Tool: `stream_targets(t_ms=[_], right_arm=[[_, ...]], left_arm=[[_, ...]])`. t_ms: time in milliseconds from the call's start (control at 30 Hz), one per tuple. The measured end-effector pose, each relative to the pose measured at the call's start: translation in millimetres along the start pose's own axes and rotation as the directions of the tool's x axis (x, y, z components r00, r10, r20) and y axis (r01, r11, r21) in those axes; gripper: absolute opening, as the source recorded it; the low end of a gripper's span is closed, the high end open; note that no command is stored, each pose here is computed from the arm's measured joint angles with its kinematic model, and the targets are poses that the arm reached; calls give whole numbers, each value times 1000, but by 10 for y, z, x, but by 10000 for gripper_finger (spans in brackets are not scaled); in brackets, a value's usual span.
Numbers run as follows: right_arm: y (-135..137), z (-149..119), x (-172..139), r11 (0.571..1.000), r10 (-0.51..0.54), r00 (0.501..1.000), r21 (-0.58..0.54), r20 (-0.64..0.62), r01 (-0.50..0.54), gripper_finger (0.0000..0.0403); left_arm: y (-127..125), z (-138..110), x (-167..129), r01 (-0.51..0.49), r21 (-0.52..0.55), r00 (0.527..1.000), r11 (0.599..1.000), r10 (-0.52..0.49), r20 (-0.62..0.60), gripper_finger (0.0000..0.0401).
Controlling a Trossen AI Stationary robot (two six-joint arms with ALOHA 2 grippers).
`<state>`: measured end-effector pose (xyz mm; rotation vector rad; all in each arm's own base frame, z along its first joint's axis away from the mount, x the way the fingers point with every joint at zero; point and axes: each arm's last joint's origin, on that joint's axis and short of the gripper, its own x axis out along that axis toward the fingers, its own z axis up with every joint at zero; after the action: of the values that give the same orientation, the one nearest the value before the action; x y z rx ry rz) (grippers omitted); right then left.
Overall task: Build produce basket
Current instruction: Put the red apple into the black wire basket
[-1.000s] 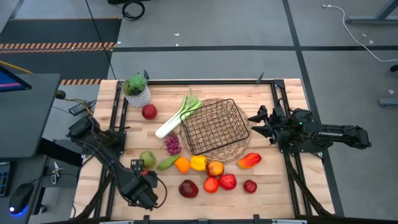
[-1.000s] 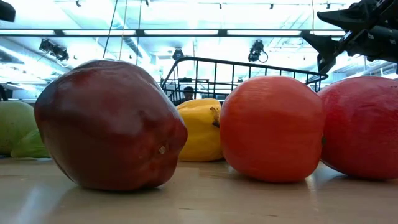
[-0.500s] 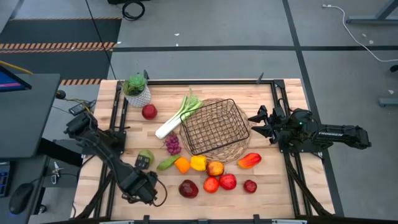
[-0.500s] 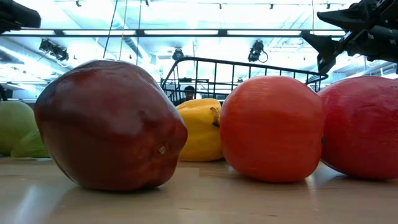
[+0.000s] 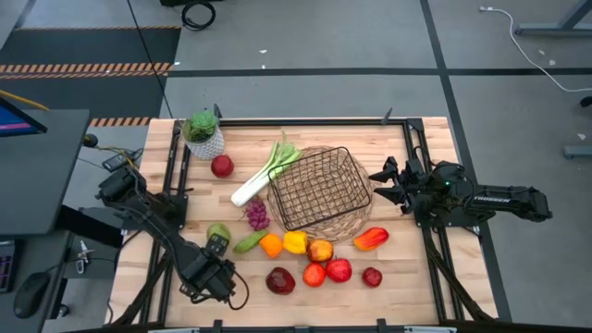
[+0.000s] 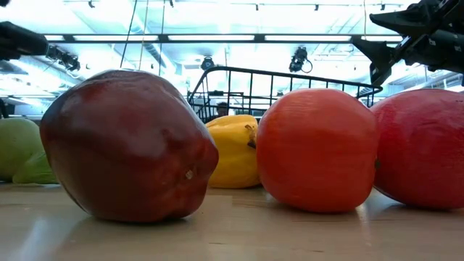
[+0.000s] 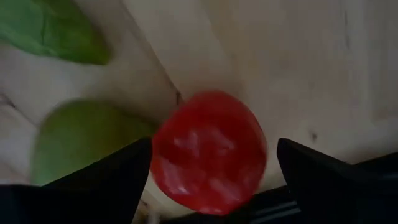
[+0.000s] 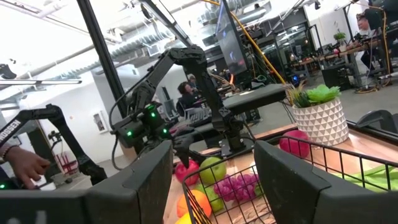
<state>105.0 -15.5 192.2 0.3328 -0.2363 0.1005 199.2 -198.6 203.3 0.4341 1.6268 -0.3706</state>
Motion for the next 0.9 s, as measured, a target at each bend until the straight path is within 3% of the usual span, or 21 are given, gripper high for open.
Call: stream_targets(t_ms=[233,300,467,567,767,900], right_arm=[[-1,0,0,1000,-1,1000,0,0,1,231],[0,0,0,1000,0,1000,0,0,0,231],[0,-1,0,1000,0,1000,0,0,0,231],[0,0,0,1000,0,1000,0,0,0,231],[0,1,0,1000,0,1000,0,1,0,231],[0,1,0,1000,0,1000,0,1,0,231]], left_arm=[[-89,-30,1,-32,162,999,986,31,6,352],[-101,-47,1,-34,155,999,987,35,-6,352],[-44,-18,1,-21,-27,1000,999,21,1,352],[31,14,0,9,-166,1000,986,-8,4,352],[226,88,-4,41,-369,999,929,-33,29,344],[374,136,-6,64,-519,998,852,-42,55,336]])
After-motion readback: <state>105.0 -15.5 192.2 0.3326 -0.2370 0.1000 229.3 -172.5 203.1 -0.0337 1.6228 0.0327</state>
